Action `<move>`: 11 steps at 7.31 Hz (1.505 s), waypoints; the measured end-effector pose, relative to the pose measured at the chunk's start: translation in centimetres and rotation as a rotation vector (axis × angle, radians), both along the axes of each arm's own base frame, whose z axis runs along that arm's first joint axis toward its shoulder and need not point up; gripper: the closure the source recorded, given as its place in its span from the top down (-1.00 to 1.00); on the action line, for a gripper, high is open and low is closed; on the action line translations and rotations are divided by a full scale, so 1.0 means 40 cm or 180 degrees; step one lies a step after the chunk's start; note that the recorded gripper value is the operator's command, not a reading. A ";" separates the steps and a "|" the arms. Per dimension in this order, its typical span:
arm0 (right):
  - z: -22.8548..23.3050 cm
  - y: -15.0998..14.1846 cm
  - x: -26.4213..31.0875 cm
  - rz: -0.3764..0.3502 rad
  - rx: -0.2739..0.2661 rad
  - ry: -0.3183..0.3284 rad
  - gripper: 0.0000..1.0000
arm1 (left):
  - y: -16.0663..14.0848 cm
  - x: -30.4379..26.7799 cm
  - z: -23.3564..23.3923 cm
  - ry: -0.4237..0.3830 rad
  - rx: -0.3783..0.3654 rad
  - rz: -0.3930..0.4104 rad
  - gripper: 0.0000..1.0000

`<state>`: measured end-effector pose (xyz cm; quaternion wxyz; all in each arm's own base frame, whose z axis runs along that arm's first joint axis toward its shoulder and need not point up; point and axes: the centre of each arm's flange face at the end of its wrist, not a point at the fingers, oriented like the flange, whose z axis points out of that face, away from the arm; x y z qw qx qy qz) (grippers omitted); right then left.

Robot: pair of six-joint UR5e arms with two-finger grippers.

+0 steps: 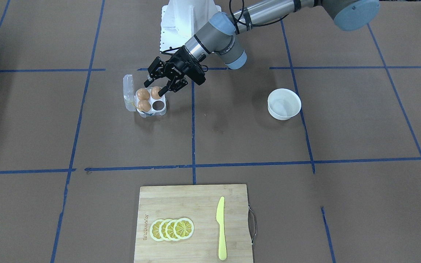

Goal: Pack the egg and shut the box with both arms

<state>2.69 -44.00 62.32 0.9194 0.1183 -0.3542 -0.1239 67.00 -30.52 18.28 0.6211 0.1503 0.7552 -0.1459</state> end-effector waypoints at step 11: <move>-0.005 0.000 0.000 0.0019 -0.0009 -0.0013 1.00 | -0.249 -0.440 -0.048 -0.1844 0.0354 0.0583 1.00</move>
